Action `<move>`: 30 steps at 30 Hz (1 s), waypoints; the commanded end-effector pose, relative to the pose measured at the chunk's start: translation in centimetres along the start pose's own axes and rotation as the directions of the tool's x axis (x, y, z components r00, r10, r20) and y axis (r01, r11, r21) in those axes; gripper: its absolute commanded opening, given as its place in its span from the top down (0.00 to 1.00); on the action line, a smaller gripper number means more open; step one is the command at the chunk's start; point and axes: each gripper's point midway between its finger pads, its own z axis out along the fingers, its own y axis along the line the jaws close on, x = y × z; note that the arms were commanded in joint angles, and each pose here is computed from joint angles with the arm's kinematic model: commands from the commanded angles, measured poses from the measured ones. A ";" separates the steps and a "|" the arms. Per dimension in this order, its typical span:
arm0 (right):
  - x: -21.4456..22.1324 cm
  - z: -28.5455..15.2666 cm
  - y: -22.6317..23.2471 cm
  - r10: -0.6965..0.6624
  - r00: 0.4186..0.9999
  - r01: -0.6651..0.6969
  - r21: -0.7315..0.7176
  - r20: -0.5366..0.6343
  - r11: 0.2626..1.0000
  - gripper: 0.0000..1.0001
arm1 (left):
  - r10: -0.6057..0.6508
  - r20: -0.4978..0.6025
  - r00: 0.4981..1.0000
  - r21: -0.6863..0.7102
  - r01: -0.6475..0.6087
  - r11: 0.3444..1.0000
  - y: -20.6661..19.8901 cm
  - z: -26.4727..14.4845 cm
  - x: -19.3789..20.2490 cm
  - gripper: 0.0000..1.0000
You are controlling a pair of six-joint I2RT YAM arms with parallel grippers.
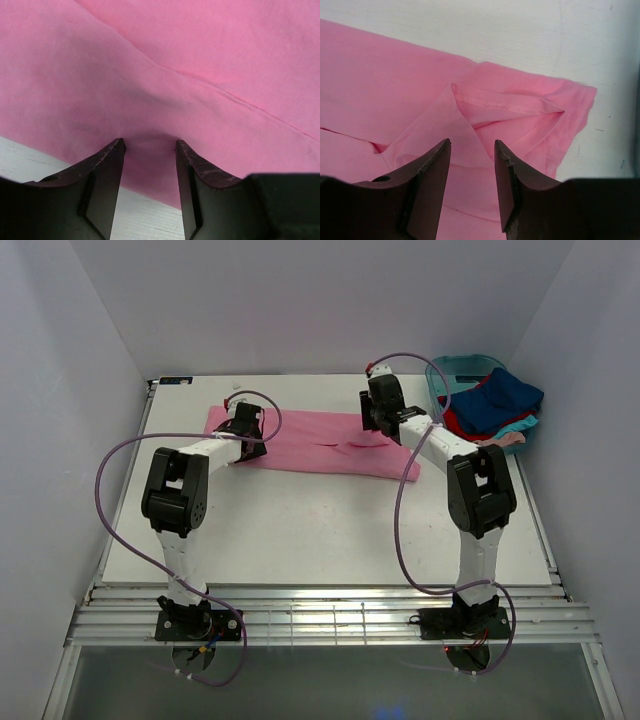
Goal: Fold and stack the t-shirts
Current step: Fold the other side of the tshirt into a rectangle
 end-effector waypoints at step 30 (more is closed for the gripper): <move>5.6 5.7 3.1 -0.034 0.976 0.005 -0.135 -0.213 0.991 0.63 | 0.062 -0.132 0.989 -0.068 -0.071 0.995 2.5 -1.5 4.2 0.45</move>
